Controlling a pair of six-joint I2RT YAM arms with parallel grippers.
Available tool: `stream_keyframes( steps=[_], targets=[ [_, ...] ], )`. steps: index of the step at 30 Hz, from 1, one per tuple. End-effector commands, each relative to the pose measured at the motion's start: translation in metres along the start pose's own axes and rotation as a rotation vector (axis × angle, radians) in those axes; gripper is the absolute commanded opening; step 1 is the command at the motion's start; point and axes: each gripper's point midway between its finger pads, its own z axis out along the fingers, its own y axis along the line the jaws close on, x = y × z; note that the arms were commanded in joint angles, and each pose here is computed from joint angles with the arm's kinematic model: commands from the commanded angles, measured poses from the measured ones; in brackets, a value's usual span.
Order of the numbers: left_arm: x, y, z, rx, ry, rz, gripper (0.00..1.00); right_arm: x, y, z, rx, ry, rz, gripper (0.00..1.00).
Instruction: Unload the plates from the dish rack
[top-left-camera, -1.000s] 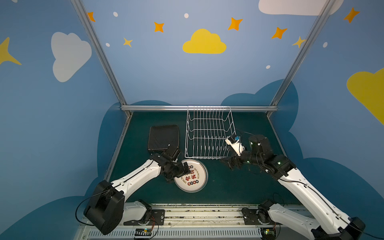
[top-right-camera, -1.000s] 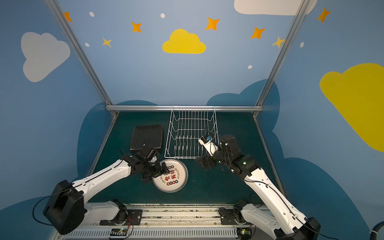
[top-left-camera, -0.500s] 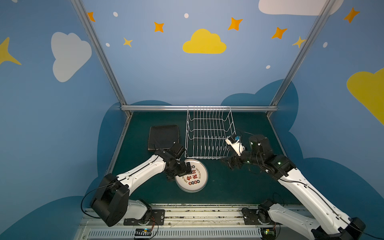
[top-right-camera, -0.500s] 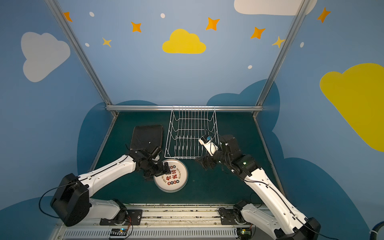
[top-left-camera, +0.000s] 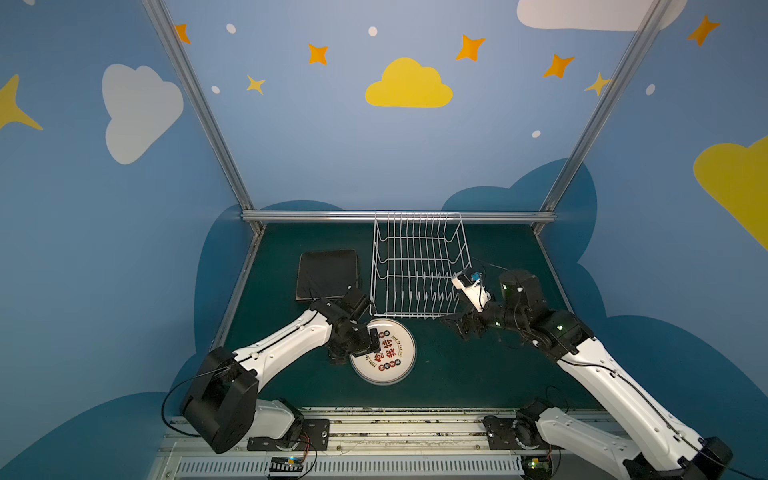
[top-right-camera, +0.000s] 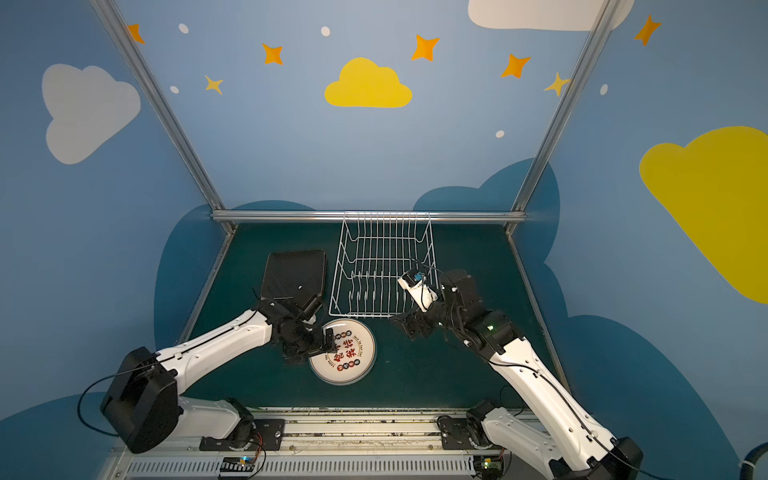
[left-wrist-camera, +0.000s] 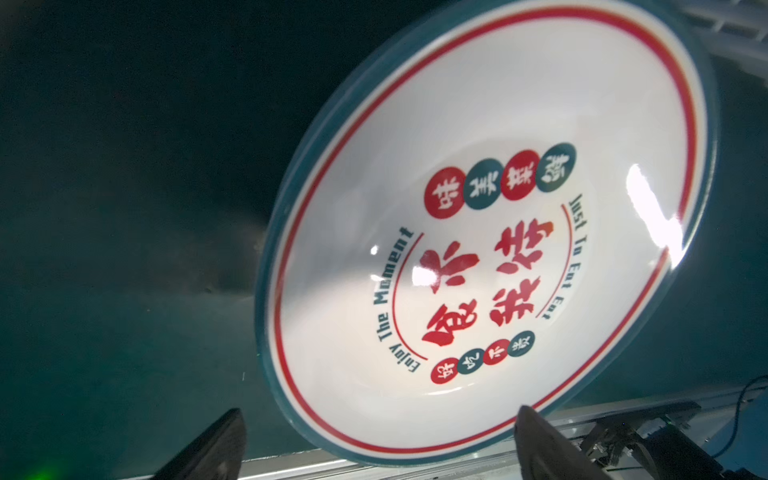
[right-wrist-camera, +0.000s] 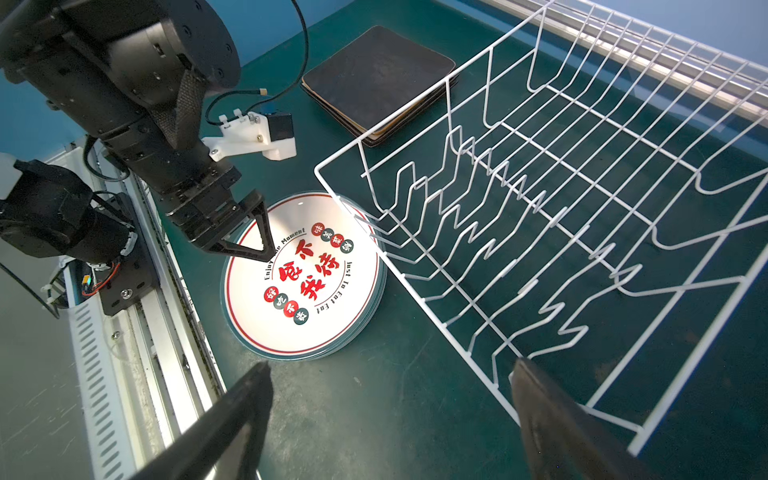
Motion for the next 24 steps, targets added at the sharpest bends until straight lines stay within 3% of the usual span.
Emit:
stream_keyframes(
  steps=[1,7,12,17,20,24],
  targets=[
    [-0.009,-0.002,-0.024,-0.004,-0.085,0.029,0.99,-0.008,0.0,-0.005,0.017,-0.041,0.0,0.89],
    [-0.052,-0.014,-0.098,0.05,-0.469,0.17,0.99,-0.023,-0.018,-0.018,0.144,-0.181,0.006,0.89],
    [-0.079,0.001,-0.168,0.061,-0.919,0.258,0.99,-0.035,-0.053,-0.046,0.35,-0.311,0.092,0.89],
    [-0.089,0.038,-0.206,-0.059,-1.311,0.309,0.99,-0.02,-0.098,-0.075,0.567,-0.386,0.221,0.94],
    [-0.093,0.064,-0.204,-0.197,-1.403,0.304,0.99,0.01,-0.133,-0.09,0.739,-0.378,0.341,0.95],
    [-0.102,0.089,-0.184,-0.324,-1.429,0.287,0.99,0.055,-0.166,-0.092,0.875,-0.382,0.451,0.95]
  ],
)
